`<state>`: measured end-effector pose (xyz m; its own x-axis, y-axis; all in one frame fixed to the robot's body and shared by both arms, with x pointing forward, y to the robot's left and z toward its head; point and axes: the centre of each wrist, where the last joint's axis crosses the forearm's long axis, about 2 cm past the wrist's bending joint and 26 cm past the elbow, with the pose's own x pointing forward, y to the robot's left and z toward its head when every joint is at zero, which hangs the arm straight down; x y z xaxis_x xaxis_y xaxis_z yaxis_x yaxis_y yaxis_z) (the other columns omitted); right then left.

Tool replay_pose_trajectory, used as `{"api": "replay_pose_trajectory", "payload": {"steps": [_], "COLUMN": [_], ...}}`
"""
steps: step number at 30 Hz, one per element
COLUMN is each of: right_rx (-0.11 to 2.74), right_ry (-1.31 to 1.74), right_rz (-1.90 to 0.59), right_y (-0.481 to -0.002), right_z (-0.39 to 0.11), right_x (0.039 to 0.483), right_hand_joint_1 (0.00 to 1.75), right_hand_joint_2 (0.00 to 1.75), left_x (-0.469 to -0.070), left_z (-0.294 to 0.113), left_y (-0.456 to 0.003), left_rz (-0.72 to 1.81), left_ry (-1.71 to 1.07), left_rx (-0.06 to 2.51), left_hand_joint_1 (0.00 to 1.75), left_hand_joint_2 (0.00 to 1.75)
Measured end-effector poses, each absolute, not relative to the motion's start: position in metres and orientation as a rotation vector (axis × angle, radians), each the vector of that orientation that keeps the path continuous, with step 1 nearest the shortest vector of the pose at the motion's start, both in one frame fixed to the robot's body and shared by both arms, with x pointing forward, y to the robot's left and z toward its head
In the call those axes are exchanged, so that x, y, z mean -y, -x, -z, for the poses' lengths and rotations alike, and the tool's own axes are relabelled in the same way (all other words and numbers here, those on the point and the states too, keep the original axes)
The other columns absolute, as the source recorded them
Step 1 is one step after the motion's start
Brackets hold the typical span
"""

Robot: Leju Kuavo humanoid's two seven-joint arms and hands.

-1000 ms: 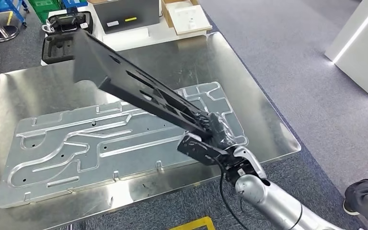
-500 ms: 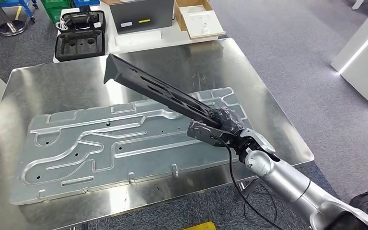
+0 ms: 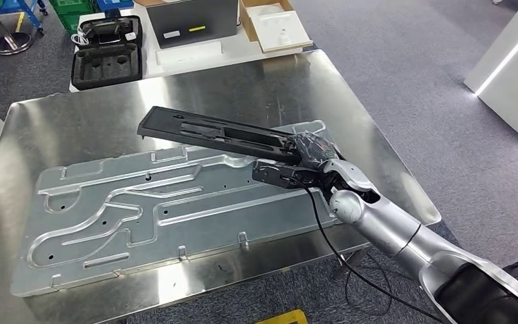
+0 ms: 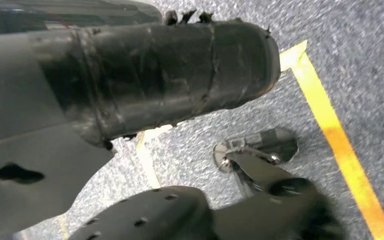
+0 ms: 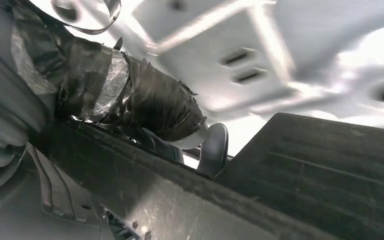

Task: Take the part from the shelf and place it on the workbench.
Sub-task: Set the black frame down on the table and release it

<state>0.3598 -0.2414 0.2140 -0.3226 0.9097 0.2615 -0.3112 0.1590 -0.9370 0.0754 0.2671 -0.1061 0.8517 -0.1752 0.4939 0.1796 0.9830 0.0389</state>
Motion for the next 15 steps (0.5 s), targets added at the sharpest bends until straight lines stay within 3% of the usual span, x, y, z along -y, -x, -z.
{"api": "replay_pose_trajectory", "payload": {"steps": [4, 6, 10, 15], "right_rx": [1.36, 1.372, 1.376, 1.352], "right_ry": [0.654, 0.656, 0.671, 0.692], "right_rz": [-1.433, -1.445, -1.475, -1.475], "right_y": [-0.365, -0.367, -0.373, -0.38], "right_z": [-0.219, -0.22, -0.22, -0.215], "right_x": [0.235, 0.234, 0.234, 0.238], "right_hand_joint_1": [0.0, 0.0, 0.0, 0.0], "right_hand_joint_2": [0.0, 0.0, 0.0, 0.0], "left_x": [-0.266, -0.265, -0.264, -0.262], "left_z": [0.106, 0.106, 0.105, 0.104], "left_y": [-0.077, -0.078, -0.082, -0.085], "left_rz": [0.188, 0.193, 0.209, 0.216], "left_ry": [0.014, 0.017, 0.004, -0.014], "left_rx": [0.522, 0.522, 0.519, 0.52], "left_hand_joint_1": [0.0, 0.0, 0.0, 0.0], "left_hand_joint_2": [1.75, 1.75, 0.0, 0.0]}}
